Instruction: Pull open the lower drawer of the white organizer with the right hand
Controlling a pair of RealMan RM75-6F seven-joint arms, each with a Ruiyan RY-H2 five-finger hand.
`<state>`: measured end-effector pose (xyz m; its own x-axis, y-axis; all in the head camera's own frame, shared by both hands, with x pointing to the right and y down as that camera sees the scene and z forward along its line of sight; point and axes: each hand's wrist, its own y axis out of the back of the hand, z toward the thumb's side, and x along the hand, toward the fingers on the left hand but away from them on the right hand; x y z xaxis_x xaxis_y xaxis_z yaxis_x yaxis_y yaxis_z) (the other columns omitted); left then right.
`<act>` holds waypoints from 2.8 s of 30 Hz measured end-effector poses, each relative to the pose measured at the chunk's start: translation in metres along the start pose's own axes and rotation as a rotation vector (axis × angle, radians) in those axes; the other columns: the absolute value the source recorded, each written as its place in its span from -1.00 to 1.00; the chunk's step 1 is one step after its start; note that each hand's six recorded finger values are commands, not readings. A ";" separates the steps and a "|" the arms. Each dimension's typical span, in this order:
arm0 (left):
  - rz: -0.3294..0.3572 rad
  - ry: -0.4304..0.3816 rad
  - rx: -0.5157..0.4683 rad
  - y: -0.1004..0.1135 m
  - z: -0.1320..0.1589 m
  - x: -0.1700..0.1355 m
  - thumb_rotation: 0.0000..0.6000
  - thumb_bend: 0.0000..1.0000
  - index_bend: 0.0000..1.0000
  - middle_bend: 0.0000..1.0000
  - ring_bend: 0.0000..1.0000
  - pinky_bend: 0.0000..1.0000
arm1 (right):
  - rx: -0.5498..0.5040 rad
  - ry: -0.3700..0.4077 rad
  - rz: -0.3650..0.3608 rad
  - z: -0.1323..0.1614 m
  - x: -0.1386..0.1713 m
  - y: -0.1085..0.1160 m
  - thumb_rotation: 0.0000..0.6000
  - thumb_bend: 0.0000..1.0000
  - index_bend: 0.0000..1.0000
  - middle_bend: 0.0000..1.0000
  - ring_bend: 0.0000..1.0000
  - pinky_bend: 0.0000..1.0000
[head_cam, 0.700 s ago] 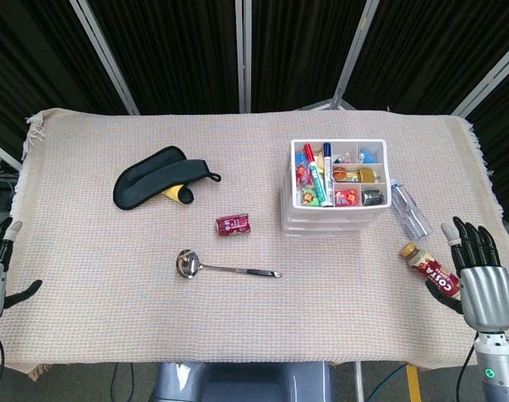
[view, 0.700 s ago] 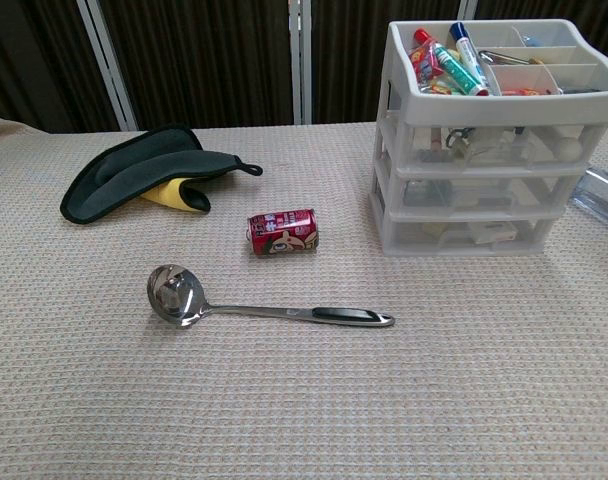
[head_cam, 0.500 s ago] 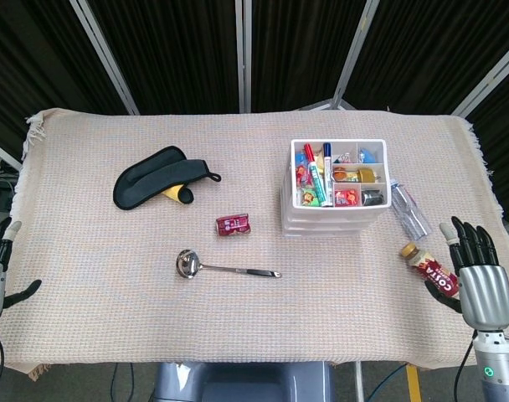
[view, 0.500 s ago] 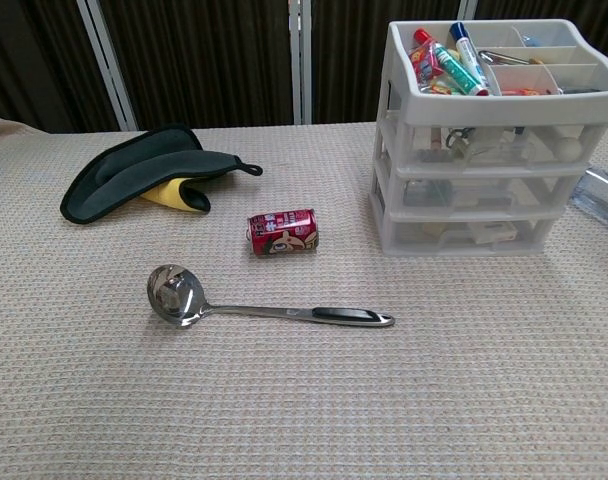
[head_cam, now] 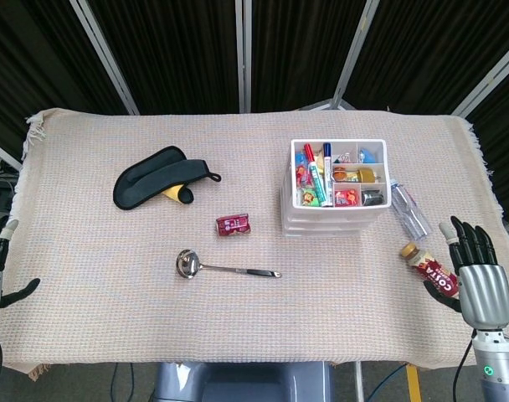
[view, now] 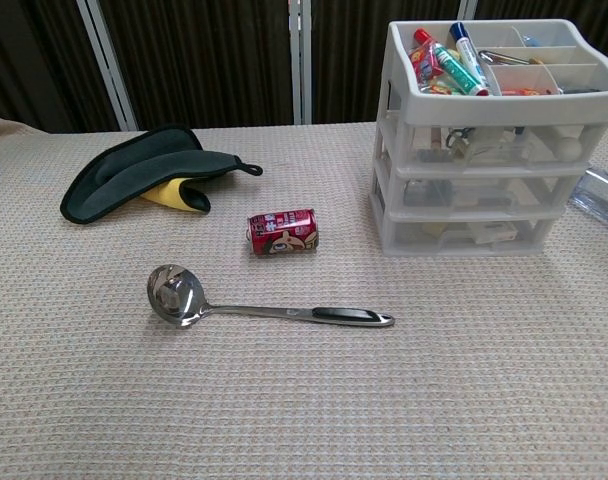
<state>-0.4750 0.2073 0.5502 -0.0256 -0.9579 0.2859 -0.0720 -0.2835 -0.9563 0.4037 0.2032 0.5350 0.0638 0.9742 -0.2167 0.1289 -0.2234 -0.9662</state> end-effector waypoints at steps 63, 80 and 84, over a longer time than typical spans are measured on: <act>0.041 -0.008 -0.048 0.013 -0.001 -0.002 1.00 -0.78 -1.00 -1.00 -1.00 -1.00 | -1.229 -0.264 0.548 0.120 -0.044 -0.117 1.00 -0.71 -0.87 0.63 0.73 0.48; 0.033 -0.007 -0.059 0.013 -0.003 -0.001 1.00 -0.78 -1.00 -1.00 -1.00 -1.00 | -1.330 -0.346 0.525 0.125 -0.071 -0.132 1.00 -0.68 -0.74 0.62 0.73 0.48; 0.029 -0.009 -0.065 0.013 -0.003 -0.001 1.00 -0.78 -1.00 -1.00 -1.00 -1.00 | -1.341 -0.345 0.523 0.128 -0.075 -0.133 1.00 -0.67 -0.72 0.62 0.72 0.47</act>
<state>-0.4793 0.2050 0.5379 -0.0193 -0.9662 0.2569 -0.1359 -0.2521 -0.9581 0.2549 0.1642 0.6616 0.1820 0.6916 -0.6990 0.9749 -0.2197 0.0364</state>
